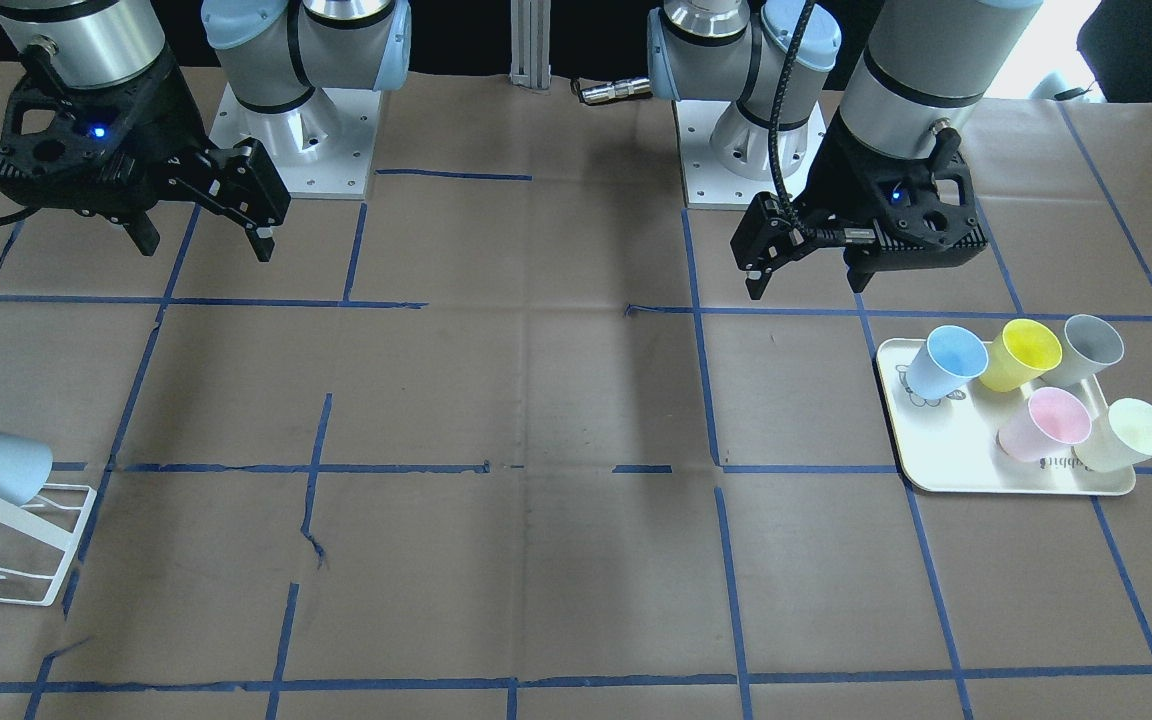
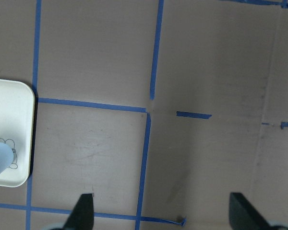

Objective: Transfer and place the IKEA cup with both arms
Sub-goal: 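Move the right gripper toward the light blue cup on the wire rack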

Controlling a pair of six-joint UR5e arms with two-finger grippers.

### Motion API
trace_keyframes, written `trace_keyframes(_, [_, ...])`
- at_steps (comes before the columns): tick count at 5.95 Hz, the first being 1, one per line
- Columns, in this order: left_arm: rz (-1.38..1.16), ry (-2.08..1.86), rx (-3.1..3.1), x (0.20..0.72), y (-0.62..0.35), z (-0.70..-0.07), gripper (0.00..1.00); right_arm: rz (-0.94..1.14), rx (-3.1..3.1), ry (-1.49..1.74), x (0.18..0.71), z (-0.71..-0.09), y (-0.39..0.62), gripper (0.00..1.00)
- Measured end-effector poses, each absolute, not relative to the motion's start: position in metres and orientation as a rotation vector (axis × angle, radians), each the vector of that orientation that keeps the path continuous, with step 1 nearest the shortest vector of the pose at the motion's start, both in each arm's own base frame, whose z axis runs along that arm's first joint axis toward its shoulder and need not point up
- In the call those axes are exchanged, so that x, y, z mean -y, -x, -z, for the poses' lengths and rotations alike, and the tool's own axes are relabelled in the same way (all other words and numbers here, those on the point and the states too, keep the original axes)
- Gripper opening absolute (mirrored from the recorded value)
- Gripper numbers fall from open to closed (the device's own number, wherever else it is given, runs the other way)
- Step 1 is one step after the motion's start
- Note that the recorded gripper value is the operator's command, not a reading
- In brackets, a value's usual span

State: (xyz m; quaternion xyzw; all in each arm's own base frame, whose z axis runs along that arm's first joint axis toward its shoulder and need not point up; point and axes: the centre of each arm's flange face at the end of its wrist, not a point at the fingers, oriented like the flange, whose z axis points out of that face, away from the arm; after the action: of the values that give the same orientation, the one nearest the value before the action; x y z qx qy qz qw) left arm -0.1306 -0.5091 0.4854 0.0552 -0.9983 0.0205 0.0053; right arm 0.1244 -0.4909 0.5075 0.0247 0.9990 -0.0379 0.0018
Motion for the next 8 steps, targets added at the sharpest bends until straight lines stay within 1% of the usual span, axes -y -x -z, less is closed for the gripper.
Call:
trace_keyframes(4, [-0.03, -0.125, 3.125, 0.503, 0.131, -0.479, 0.99, 0.146, -3.135, -0.076, 0.498, -0.512, -0.112, 1.0])
trace_keyframes(5, [-0.044, -0.099, 3.129, 0.5, 0.133, -0.483, 0.99, 0.139, -3.141, -0.054, 0.508, -0.508, -0.081, 1.0])
trace_keyframes(8, [-0.097, -0.081, 3.129, 0.497, 0.135, -0.493, 1.0, 0.176, -3.168, 0.124, 0.553, -0.478, 0.074, 1.0])
